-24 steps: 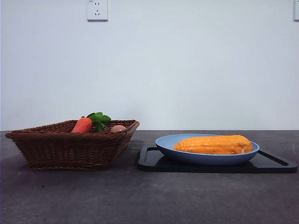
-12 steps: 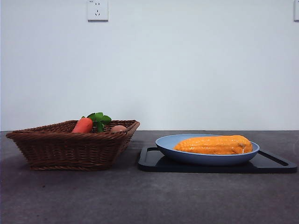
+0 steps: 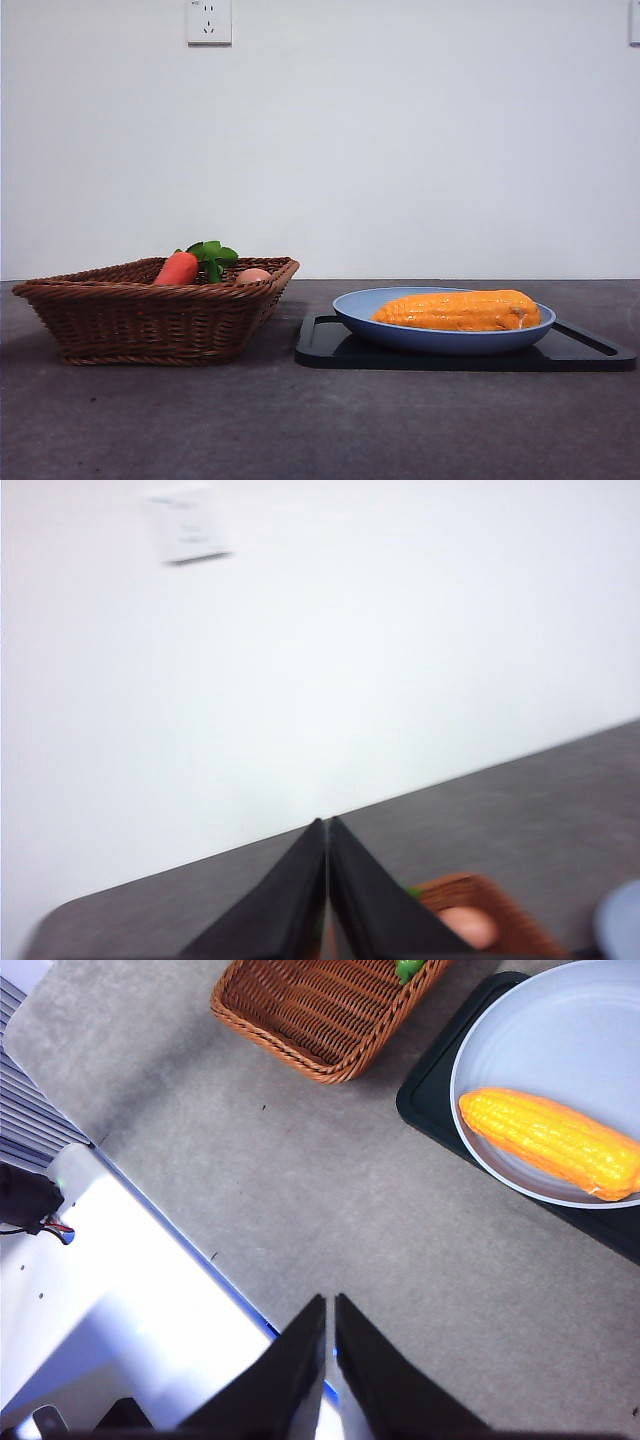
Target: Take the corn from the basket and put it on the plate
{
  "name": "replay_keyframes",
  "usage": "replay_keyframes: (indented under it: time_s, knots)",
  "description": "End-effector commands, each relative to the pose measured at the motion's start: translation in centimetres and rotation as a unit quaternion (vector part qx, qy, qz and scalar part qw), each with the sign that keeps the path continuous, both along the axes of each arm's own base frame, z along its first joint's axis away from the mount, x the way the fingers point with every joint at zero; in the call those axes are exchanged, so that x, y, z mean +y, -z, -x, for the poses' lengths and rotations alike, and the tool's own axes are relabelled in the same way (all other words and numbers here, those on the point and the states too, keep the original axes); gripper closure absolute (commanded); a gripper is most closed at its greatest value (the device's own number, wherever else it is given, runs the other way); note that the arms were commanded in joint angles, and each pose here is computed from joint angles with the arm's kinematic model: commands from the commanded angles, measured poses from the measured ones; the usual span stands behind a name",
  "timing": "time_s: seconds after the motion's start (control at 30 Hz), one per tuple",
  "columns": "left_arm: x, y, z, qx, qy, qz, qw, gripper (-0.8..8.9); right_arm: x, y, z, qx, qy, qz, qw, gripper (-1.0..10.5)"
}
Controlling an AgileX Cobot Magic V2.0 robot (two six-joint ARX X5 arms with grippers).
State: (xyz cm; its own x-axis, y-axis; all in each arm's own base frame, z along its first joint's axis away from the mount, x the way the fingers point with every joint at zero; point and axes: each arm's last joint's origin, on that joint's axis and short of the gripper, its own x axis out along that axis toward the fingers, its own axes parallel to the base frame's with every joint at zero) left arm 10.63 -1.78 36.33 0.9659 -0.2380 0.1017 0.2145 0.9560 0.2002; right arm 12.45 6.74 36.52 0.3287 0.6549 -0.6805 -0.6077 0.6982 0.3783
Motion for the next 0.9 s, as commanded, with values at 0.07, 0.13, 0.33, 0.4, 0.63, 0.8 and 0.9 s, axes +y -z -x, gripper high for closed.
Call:
replay_keyframes:
  time_s: [0.07, 0.13, 0.33, 0.4, 0.63, 0.8, 0.9]
  knots:
    - [0.8, 3.2, 0.7, -0.002, -0.035, -0.002, 0.999, 8.07, 0.1, -0.4, -0.1, -0.006, 0.000, -0.005, 1.000, 9.5]
    - [1.0, 5.3, 0.9, 0.002, -0.046, -0.001, 0.999, 8.07, 0.1, -0.4, -0.1, -0.006, 0.000, -0.005, 1.000, 9.5]
    - [1.4, 11.4, 0.9, 0.018, -0.065, 0.002, 0.998, 8.07, 0.1, -0.4, -0.1, -0.006, 0.000, -0.005, 1.000, 9.5]
    - [1.5, 13.1, 0.9, 0.030, -0.068, 0.008, 0.997, 8.07, 0.1, -0.4, -0.1, -0.006, 0.000, -0.005, 1.000, 9.5]
    - [1.5, 17.0, 0.9, 0.058, -0.071, 0.010, 0.996, 8.07, 0.1, -0.4, -0.1, -0.006, 0.000, -0.005, 1.000, 9.5]
    - [1.5, 18.6, 1.0, 0.073, -0.071, 0.009, 0.995, 8.07, 0.1, -0.4, -0.1, -0.006, 0.000, -0.005, 1.000, 9.5]
    - [1.5, 19.5, 0.9, 0.081, -0.071, 0.010, 0.994, 8.07, 0.1, -0.4, -0.1, -0.006, 0.000, -0.005, 1.000, 9.5]
